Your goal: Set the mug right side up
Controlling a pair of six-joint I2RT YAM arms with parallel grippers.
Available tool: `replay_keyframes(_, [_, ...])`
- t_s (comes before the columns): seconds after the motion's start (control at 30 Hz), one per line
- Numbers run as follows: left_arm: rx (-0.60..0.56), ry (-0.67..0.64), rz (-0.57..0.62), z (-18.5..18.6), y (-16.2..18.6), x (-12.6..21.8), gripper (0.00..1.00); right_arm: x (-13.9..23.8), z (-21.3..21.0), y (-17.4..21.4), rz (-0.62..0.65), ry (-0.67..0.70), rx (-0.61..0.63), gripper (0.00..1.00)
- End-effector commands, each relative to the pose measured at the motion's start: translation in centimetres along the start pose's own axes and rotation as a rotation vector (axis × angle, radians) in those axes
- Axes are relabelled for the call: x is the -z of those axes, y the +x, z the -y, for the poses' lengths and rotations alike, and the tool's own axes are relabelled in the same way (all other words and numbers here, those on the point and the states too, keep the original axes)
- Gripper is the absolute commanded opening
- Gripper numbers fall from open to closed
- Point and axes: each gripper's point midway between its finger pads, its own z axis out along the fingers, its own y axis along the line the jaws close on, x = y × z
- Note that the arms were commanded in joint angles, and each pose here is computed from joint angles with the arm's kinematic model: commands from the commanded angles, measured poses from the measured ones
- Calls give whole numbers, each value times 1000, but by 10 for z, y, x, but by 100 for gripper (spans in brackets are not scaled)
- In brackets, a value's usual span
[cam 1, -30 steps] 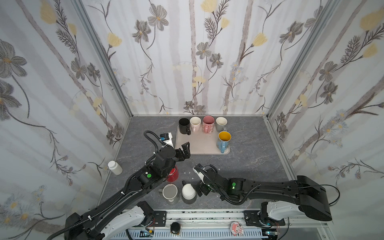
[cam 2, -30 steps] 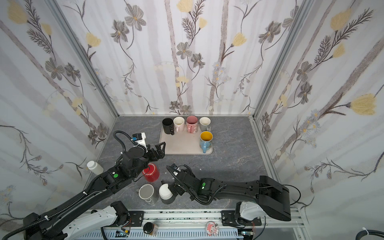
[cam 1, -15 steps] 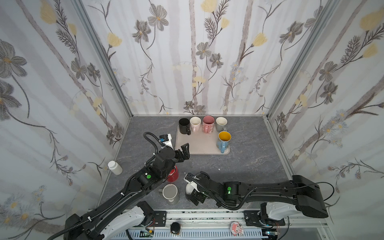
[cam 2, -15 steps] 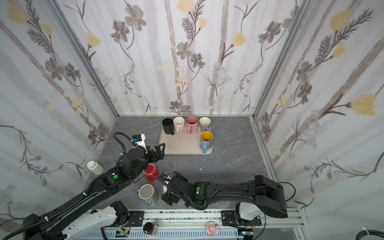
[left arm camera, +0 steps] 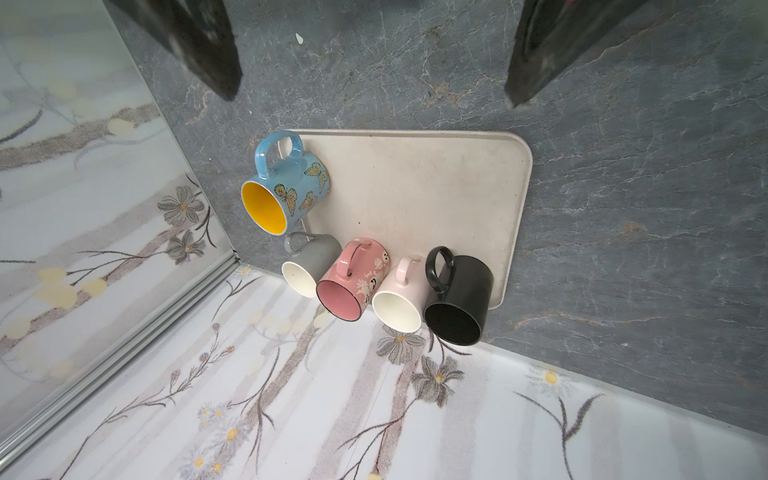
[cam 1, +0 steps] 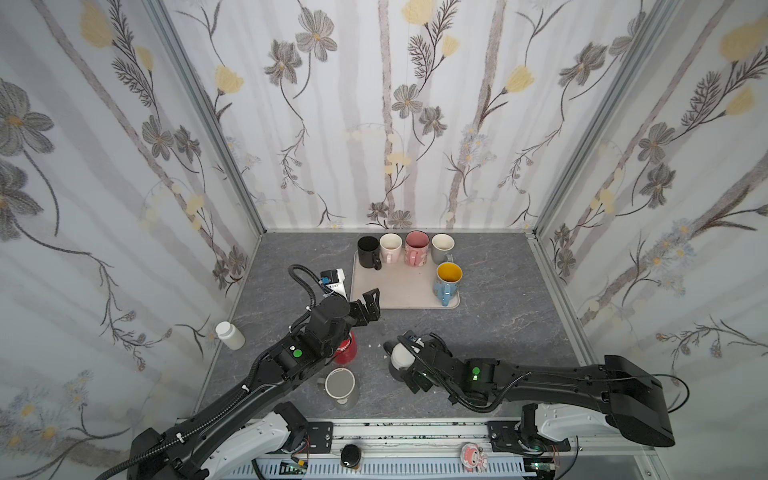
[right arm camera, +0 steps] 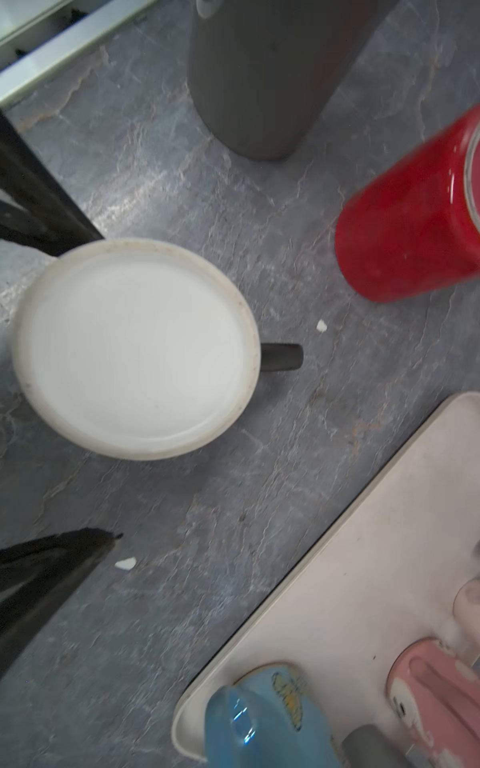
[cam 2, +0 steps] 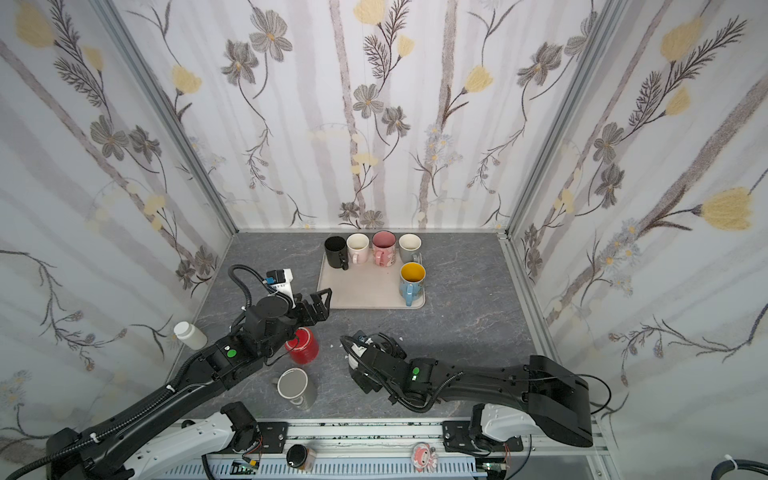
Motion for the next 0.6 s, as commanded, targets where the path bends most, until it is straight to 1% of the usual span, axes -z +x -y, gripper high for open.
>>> replay_keyframes(0.0, [-12,52,-31,12,5,-5,100,3,36,6,7,89,-134,100])
replay_keyframes(0.1, [-50,65,-109,17,20,-15,100,8,58,9,21,112,-226,100])
replay_keyframes(0.23, [-95,67,-235,20,47,-32,98,17,59,1,76,51,-276,100])
replay_keyframes(0.33, [-98,110,-313,30,66,-44,87,26,58,-6,128,-6,-311,100])
replay_keyframes(0.4, [-99,47,-361,20,80,-57,80,34,60,-13,166,-28,-330,99])
replay_keyframes(0.47, [-122,-21,-406,9,94,-70,72,41,64,-19,199,-34,-345,97])
replay_keyframes(0.57, [-169,-89,-471,0,112,-91,66,48,68,-25,227,-37,-361,94])
